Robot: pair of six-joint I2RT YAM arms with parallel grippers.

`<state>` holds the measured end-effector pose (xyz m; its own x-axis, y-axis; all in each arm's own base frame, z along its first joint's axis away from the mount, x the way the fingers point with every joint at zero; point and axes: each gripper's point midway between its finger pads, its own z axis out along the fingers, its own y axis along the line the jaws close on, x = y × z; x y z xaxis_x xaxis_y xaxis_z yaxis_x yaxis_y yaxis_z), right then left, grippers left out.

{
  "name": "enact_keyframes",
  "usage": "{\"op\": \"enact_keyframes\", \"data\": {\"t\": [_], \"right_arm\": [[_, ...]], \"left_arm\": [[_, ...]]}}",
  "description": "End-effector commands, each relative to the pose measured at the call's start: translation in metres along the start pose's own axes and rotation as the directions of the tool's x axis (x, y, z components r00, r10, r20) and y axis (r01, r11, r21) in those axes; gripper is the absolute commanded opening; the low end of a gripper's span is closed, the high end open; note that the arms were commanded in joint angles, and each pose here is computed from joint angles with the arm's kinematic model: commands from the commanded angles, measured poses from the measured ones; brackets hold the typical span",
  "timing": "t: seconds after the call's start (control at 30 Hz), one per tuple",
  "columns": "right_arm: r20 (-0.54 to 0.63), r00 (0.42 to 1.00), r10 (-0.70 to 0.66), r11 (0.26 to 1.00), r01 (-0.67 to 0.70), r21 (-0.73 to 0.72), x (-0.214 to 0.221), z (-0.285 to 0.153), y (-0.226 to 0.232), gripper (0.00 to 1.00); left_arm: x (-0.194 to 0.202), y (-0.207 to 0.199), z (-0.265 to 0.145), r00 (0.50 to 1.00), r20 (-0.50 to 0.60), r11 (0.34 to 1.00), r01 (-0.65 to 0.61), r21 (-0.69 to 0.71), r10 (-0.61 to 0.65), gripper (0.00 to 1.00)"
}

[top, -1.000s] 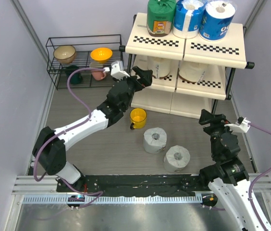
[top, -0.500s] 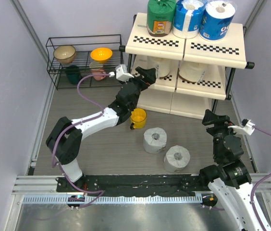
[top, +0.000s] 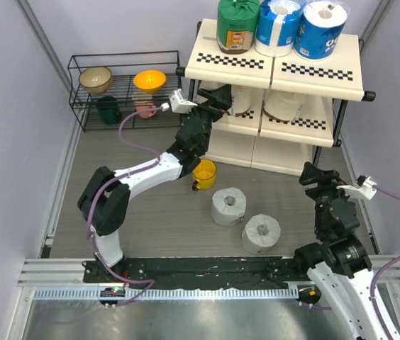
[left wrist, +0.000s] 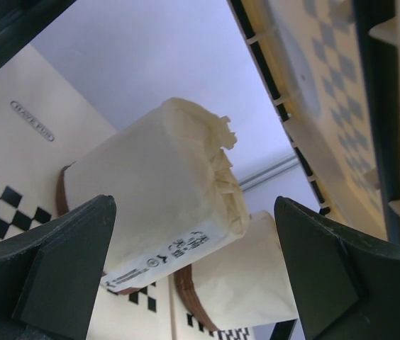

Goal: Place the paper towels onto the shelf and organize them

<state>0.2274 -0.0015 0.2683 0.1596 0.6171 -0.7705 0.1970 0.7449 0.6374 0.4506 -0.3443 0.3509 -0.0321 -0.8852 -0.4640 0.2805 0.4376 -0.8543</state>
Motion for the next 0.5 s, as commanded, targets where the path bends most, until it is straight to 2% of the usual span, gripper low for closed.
{"op": "enact_keyframes", "data": {"t": [0.0, 0.47], "right_arm": [[0.067, 0.997, 0.025, 1.000, -0.024, -0.011, -0.027, -0.005, 0.008, 0.67], [0.086, 0.996, 0.021, 1.000, -0.020, -0.005, -0.034, -0.010, 0.005, 0.68]], "left_arm": [[-0.020, -0.030, 0.012, 0.994, 0.081, 0.997, 0.062, 0.055, -0.067, 1.00], [-0.014, -0.021, 0.025, 0.993, 0.119, 1.000, 0.009, 0.022, -0.012, 1.00]]}}
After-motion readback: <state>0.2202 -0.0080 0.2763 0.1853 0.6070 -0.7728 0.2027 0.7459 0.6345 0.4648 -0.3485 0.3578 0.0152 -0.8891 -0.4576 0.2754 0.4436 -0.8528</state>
